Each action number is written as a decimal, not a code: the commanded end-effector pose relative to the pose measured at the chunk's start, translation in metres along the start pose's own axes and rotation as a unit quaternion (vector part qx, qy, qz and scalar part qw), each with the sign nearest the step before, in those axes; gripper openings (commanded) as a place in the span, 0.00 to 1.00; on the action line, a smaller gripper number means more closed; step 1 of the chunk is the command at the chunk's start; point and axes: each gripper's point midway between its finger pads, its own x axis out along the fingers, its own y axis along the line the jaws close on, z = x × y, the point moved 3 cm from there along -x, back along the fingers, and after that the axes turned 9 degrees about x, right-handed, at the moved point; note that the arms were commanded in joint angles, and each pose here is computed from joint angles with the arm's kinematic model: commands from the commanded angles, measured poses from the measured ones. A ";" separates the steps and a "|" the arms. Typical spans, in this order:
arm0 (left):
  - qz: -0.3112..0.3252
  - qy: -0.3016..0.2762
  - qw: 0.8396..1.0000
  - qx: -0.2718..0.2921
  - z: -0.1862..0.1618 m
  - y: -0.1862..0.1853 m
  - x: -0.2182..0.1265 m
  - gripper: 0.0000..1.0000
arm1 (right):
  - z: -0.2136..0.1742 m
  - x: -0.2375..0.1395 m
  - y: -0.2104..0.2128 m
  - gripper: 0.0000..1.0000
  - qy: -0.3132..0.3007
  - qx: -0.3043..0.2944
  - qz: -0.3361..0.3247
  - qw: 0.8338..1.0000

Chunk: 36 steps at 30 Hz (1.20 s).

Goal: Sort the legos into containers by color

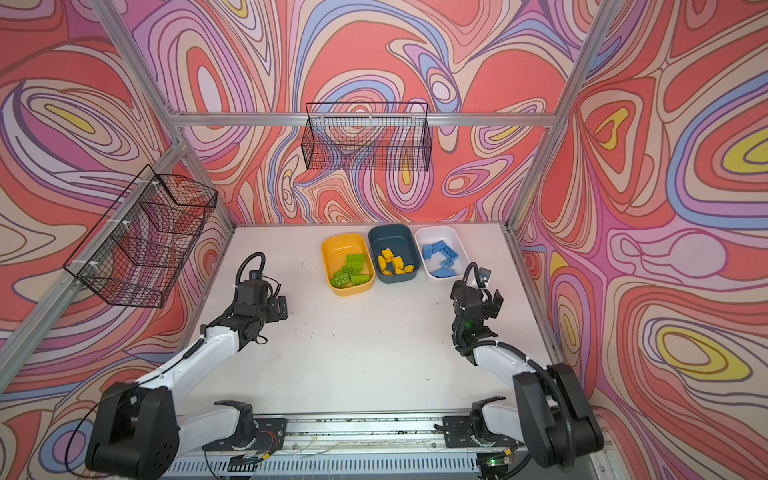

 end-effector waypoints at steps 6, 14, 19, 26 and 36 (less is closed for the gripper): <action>0.014 -0.100 0.995 0.014 0.053 -0.006 0.038 1.00 | -0.005 0.037 0.005 0.98 -0.055 0.026 -0.001 0.998; 0.053 -0.203 0.978 -0.014 0.033 0.014 0.034 1.00 | -0.011 0.035 0.015 0.98 -0.059 0.014 0.054 0.997; 0.036 -0.266 0.963 -0.016 0.020 0.009 0.015 1.00 | -0.009 0.009 0.010 0.98 -0.105 0.025 0.109 0.988; 0.010 -0.222 0.975 0.011 0.026 -0.002 0.037 1.00 | -0.027 0.026 0.031 0.94 -0.057 -0.009 0.152 0.987; -0.046 -0.218 0.975 -0.014 0.024 0.004 0.043 1.00 | -0.028 0.039 0.028 0.98 -0.037 -0.006 0.135 0.990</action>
